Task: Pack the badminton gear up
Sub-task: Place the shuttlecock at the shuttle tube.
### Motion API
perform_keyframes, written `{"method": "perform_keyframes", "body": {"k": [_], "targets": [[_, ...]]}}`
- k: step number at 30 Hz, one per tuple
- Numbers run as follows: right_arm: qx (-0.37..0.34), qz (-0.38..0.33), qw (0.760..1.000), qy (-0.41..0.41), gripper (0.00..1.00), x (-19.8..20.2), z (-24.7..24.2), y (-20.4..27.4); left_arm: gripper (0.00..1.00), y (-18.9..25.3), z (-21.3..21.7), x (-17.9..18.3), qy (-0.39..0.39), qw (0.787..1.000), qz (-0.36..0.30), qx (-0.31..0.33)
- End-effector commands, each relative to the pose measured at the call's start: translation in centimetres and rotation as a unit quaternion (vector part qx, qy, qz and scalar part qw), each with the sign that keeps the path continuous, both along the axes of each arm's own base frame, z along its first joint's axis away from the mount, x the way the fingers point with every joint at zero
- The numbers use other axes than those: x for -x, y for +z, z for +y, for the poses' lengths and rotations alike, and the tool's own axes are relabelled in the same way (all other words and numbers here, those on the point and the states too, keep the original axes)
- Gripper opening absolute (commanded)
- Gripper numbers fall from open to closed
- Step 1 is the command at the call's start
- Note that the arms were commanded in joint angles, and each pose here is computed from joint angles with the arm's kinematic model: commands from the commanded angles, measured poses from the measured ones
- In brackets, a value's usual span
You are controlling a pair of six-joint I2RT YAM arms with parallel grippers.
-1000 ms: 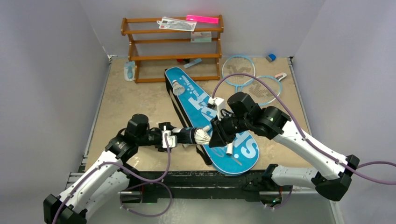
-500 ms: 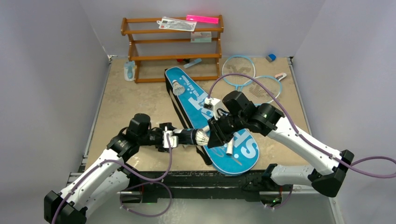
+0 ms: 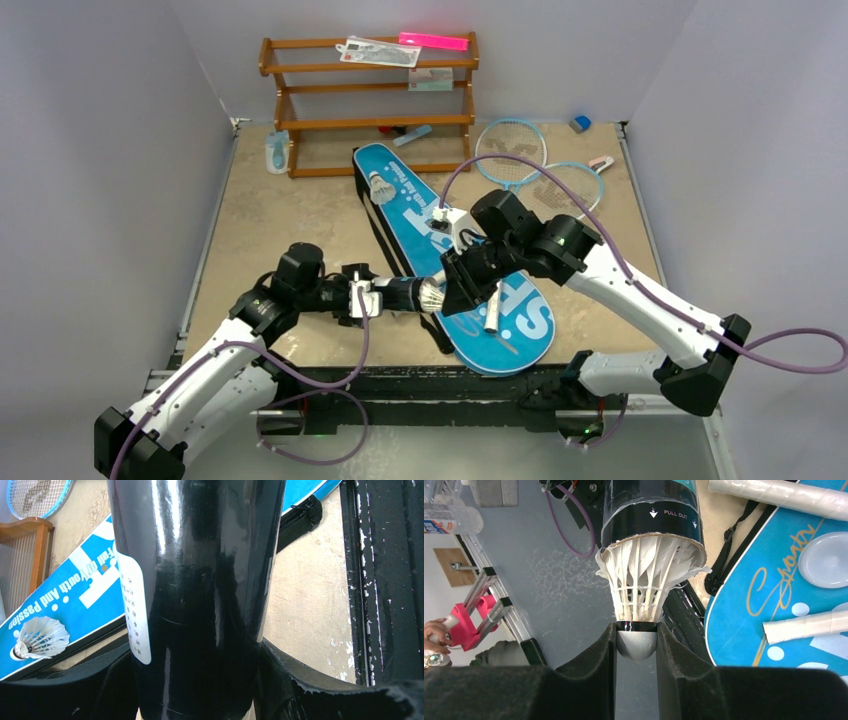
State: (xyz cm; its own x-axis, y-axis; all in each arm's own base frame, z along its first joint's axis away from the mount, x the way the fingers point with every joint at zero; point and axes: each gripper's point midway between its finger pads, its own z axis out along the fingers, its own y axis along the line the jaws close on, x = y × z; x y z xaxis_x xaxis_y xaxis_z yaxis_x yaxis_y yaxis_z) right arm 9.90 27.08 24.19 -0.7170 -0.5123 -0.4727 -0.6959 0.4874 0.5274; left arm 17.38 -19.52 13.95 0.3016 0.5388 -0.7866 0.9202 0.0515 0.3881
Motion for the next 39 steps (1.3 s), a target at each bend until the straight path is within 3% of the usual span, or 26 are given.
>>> {"method": "perform_keyframes", "body": {"k": [1,39], "targets": [[-0.053,0.0,0.998,0.036,0.11,0.9,1.3,2.8,0.11,1.2,-0.5,-0.2,-0.003,1.0,-0.004,0.012],[-0.058,-0.022,0.998,0.028,0.15,-2.4,4.7,0.7,0.11,2.1,-1.8,2.2,-0.067,0.997,0.011,0.046]]}}
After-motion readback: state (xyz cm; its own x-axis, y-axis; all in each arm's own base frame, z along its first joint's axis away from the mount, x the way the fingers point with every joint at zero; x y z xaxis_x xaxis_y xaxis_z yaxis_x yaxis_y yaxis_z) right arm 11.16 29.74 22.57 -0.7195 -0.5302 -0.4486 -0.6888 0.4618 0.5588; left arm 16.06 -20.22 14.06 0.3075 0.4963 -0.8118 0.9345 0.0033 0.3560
